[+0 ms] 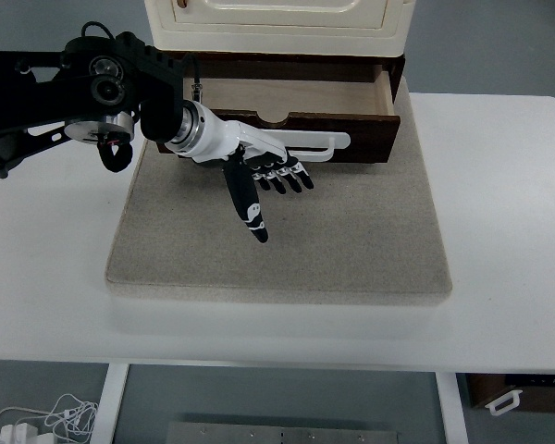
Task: Close drawer under combined cabinet
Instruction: 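Push the drawer front with the left hand toward the cabinet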
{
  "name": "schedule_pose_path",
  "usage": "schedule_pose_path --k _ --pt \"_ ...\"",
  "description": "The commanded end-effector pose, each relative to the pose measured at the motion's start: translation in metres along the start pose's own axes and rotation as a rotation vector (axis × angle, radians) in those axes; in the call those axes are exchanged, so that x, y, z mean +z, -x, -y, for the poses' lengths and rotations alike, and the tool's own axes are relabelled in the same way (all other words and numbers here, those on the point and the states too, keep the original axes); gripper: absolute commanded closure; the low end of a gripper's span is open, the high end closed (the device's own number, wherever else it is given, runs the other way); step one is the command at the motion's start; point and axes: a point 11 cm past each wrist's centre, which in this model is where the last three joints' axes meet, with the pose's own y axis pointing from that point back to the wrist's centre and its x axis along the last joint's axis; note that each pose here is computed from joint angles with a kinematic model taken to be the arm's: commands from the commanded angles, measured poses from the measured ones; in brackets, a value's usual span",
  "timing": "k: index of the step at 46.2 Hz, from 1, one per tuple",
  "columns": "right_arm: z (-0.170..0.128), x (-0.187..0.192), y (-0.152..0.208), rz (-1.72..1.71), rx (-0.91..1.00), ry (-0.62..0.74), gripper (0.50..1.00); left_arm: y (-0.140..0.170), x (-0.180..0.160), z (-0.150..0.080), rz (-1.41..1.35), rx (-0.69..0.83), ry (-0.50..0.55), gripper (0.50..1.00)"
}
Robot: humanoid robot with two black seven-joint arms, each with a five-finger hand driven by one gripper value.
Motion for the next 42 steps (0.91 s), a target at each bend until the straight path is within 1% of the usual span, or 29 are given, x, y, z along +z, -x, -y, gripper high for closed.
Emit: schedule_pose_path --k 1,30,42 --pt "0.000 0.000 0.000 0.000 0.000 0.000 0.548 -0.004 -0.002 0.000 -0.008 0.011 -0.005 0.500" --pt "0.000 0.000 0.000 0.000 0.000 0.000 0.548 -0.044 -0.019 -0.009 -0.079 0.125 -0.039 0.500" --pt "0.000 0.000 0.000 0.000 0.000 0.000 0.548 -0.053 -0.025 -0.011 -0.091 0.158 -0.045 0.500"
